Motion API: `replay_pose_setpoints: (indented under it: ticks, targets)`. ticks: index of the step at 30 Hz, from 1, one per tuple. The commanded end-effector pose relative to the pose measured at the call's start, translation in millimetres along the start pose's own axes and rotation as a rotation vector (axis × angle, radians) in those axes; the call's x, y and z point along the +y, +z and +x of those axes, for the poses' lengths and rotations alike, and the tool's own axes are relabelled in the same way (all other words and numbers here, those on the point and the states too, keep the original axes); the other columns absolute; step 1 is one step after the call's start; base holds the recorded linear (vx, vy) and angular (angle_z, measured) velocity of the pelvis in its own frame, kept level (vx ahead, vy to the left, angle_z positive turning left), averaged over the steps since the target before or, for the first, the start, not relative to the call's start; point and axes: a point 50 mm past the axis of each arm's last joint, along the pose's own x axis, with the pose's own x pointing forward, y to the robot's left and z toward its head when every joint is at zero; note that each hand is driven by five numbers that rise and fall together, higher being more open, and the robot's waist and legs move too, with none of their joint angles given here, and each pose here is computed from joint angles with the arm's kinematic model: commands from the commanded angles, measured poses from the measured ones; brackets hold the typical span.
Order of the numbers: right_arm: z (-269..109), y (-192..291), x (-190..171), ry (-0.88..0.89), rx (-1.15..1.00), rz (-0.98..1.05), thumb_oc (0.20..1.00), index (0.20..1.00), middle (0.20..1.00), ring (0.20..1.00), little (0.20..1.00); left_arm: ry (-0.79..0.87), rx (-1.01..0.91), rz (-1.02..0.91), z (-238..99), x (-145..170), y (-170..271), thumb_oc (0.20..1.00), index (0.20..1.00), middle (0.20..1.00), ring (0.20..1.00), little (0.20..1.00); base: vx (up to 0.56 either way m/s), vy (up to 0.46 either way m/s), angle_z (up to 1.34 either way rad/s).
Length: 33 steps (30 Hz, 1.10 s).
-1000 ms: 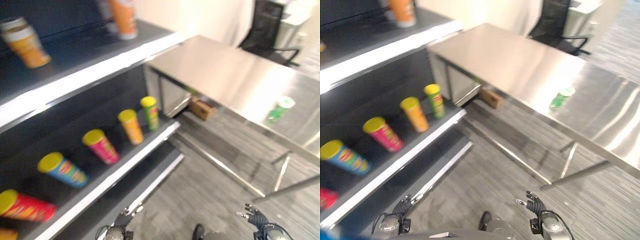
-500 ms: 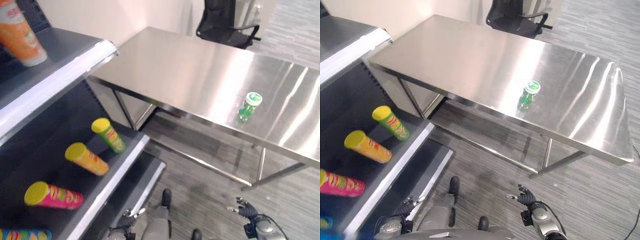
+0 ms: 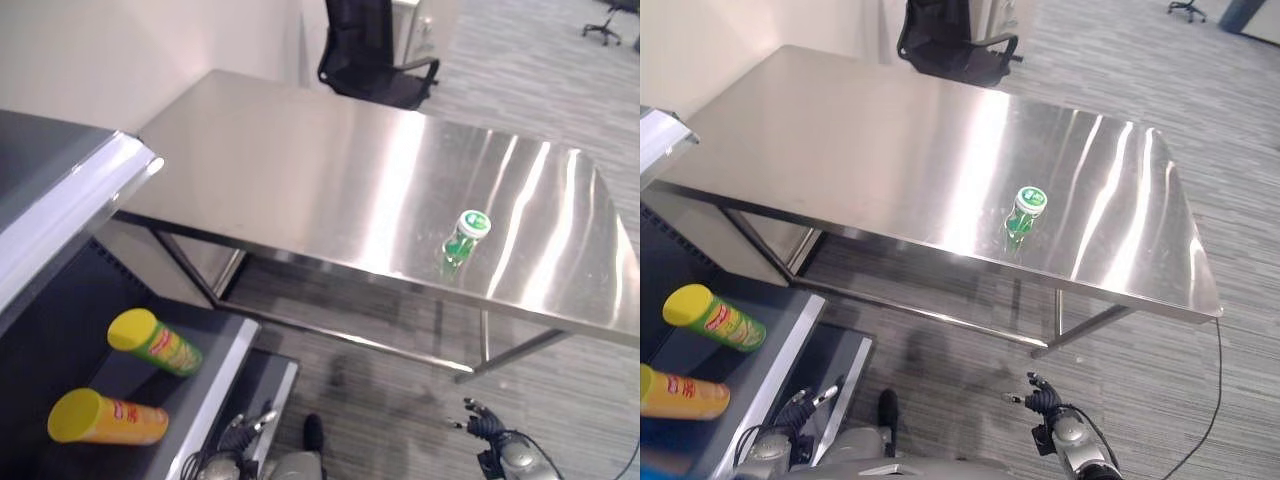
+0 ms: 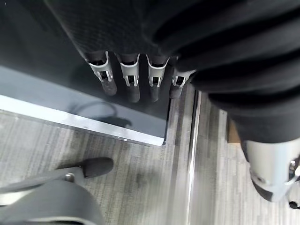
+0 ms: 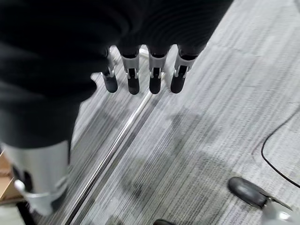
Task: Put the goods on the table back onto the shelves and tidy them up.
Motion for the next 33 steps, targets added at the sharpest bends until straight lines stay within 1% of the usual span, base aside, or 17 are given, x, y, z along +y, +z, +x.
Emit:
replay_pose_setpoints:
  ticks: [1, 4, 6, 7, 9, 15, 20, 24, 27, 29, 32, 33]
  targets:
    - [-1, 9, -15, -0.047, -0.05, -0.057, 1.0, 1.0, 1.0, 1.0, 1.0, -0.015, -0.026, 0.073, 2, 2, 7, 1.0, 1.0, 1.0, 1.0, 1.0, -0.02, 0.145, -0.35]
    - [-2, 3, -18, -0.073, -0.026, -0.026, 1.0, 1.0, 1.0, 1.0, 1.0, -0.012, -0.031, 0.095, 3, 5, 11, 1.0, 1.0, 1.0, 1.0, 1.0, 0.03, 0.093, -0.23]
    - [-5, -7, -21, -0.095, 0.011, 0.0, 1.0, 1.0, 1.0, 1.0, 1.0, -0.016, -0.04, 0.114, 4, 5, 14, 1.0, 1.0, 1.0, 1.0, 1.0, 0.11, -0.026, 0.15]
    - [-8, -21, -27, -0.131, 0.065, 0.036, 1.0, 1.0, 1.0, 1.0, 1.0, -0.019, -0.06, 0.143, 6, 6, 21, 1.0, 1.0, 1.0, 1.0, 1.0, 0.13, -0.122, 0.47]
    - [-9, -28, -29, -0.15, 0.099, 0.056, 1.0, 1.0, 1.0, 1.0, 1.0, -0.017, -0.062, 0.159, 7, 7, 24, 1.0, 1.0, 1.0, 1.0, 1.0, 0.1, -0.16, 0.35]
    - [-10, -31, -25, -0.144, 0.113, 0.076, 1.0, 1.0, 1.0, 1.0, 1.0, -0.002, -0.052, 0.168, 7, 12, 21, 1.0, 1.0, 1.0, 1.0, 1.0, 0.09, -0.131, -0.02]
    - [-14, -40, -34, -0.172, 0.142, 0.083, 1.0, 1.0, 1.0, 1.0, 1.0, -0.006, -0.028, 0.144, 5, 8, 12, 1.0, 1.0, 1.0, 1.0, 1.0, 0.09, -0.184, 0.08]
    - [-20, -43, -52, -0.231, 0.125, 0.15, 1.0, 1.0, 1.0, 1.0, 1.0, -0.013, -0.014, 0.123, 3, 6, 5, 1.0, 1.0, 1.0, 1.0, 1.0, 0.06, -0.185, 0.01]
    - [-28, -37, -81, -0.326, 0.056, 0.183, 1.0, 1.0, 1.0, 1.0, 1.0, -0.02, 0.003, 0.118, 1, 6, -1, 1.0, 1.0, 1.0, 1.0, 1.0, 0.04, -0.104, 0.03]
    - [-31, -39, -89, -0.355, 0.059, 0.191, 1.0, 1.0, 1.0, 1.0, 1.0, -0.02, 0.005, 0.118, 1, 6, -1, 1.0, 1.0, 1.0, 1.0, 1.0, 0.01, -0.023, -0.07]
    - [-43, -48, -117, -0.463, 0.082, 0.235, 1.0, 1.0, 1.0, 1.0, 1.0, -0.021, 0.012, 0.132, 1, 9, -2, 1.0, 1.0, 1.0, 1.0, 1.0, 0.01, 0.0, -0.01]
    - [-43, -48, -117, -0.463, 0.082, 0.235, 1.0, 1.0, 1.0, 1.0, 1.0, -0.022, 0.011, 0.132, 1, 9, -2, 1.0, 1.0, 1.0, 1.0, 1.0, 0.0, 0.0, 0.0]
